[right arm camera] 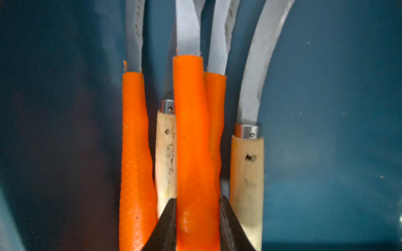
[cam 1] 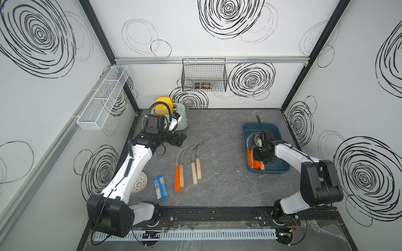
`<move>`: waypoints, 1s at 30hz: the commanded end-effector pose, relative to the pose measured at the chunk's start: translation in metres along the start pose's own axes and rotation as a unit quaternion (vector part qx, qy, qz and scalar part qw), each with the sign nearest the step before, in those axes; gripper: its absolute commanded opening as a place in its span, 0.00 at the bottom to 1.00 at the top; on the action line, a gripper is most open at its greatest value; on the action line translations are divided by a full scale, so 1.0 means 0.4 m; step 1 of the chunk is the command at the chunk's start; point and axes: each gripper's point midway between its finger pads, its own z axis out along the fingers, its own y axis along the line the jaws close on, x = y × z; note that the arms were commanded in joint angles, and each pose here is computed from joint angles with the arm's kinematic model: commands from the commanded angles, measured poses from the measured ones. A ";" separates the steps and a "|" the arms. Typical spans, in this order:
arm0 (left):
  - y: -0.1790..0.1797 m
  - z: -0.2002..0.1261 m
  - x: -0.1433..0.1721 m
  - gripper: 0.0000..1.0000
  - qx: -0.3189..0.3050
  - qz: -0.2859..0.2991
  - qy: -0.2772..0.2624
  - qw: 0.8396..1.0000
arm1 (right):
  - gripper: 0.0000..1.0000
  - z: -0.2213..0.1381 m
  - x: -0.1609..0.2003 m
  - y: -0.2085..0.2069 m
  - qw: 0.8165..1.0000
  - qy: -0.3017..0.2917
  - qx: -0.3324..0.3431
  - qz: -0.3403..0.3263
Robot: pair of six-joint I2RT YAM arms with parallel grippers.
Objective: Put small sickles into storage boxes
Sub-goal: Place the sickle in the storage box.
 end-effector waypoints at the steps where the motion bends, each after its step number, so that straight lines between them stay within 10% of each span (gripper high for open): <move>1: -0.004 -0.012 -0.019 0.96 -0.001 0.013 -0.018 1.000 | 0.16 0.004 -0.002 0.001 1.000 -0.002 -0.001 -0.004; 30: 0.000 -0.021 -0.039 0.96 -0.004 0.012 -0.022 1.000 | 0.38 -0.038 -0.018 0.005 1.000 -0.025 0.005 -0.009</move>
